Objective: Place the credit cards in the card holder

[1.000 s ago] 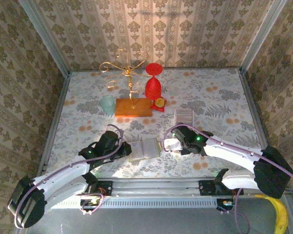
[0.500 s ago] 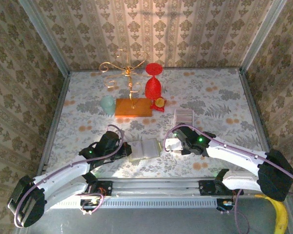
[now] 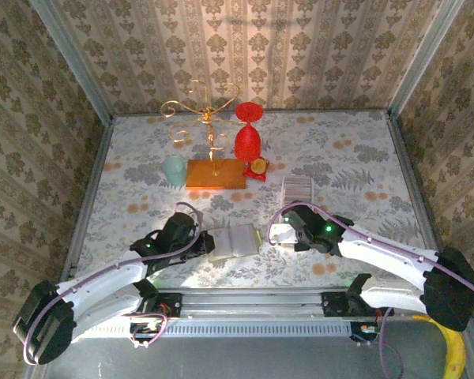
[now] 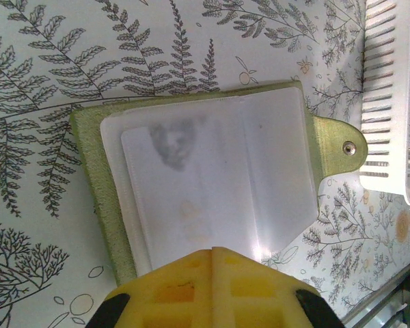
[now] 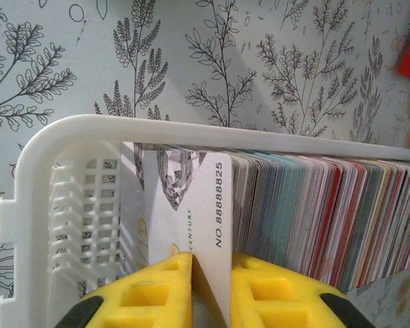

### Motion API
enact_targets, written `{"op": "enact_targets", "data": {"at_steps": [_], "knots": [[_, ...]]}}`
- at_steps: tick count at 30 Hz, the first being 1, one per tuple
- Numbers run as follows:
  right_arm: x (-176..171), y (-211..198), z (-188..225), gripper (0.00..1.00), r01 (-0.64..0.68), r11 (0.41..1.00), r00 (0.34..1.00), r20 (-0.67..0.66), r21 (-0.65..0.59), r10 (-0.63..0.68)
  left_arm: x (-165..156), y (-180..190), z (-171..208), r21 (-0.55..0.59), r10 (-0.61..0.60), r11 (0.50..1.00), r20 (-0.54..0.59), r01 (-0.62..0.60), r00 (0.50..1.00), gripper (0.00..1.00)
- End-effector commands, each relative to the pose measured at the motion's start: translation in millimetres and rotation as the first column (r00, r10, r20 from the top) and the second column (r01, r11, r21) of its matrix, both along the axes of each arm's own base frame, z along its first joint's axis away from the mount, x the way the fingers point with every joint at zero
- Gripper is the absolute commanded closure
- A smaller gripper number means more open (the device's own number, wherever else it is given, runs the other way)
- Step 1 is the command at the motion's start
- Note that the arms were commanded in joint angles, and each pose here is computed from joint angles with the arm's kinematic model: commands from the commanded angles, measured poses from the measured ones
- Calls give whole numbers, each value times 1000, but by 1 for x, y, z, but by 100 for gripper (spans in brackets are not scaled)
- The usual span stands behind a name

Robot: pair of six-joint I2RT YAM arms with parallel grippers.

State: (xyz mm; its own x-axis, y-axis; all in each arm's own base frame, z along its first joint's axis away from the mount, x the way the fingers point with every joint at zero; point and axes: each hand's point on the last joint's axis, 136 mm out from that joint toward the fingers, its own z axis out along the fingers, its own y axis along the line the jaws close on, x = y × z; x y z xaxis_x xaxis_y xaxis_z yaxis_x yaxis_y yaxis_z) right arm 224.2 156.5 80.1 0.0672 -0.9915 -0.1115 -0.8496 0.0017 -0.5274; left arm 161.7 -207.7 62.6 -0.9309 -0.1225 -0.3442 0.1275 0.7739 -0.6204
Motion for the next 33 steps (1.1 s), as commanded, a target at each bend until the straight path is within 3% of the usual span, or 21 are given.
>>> {"op": "enact_targets", "data": {"at_steps": [1, 13, 18, 25, 30, 33], "knots": [[3, -11, 4, 85, 47, 999, 998, 39, -15, -46, 1, -1, -1, -2, 10, 1000, 2, -10, 1000, 100], [-3, -10, 15, 92, 84, 995, 996, 26, 60, -86, 2, -2, -3, 6, 10, 1000, -3, -10, 1000, 100], [-18, -8, 15, 100, 94, 990, 995, -51, 103, -89, 3, -2, -1, 9, 14, 1000, 0, -14, 1000, 100], [-35, 5, 34, 100, 134, 961, 985, -140, 240, -102, 4, 2, 5, 27, 21, 999, 13, -21, 1000, 97], [-44, 24, 68, 100, 186, 892, 973, -201, 411, -110, 5, 7, 13, 36, 37, 999, 30, -38, 999, 85], [-39, 38, 100, 100, 300, 762, 950, -251, 574, -185, 5, 9, 19, 29, 50, 998, 34, -51, 998, 75]]}}
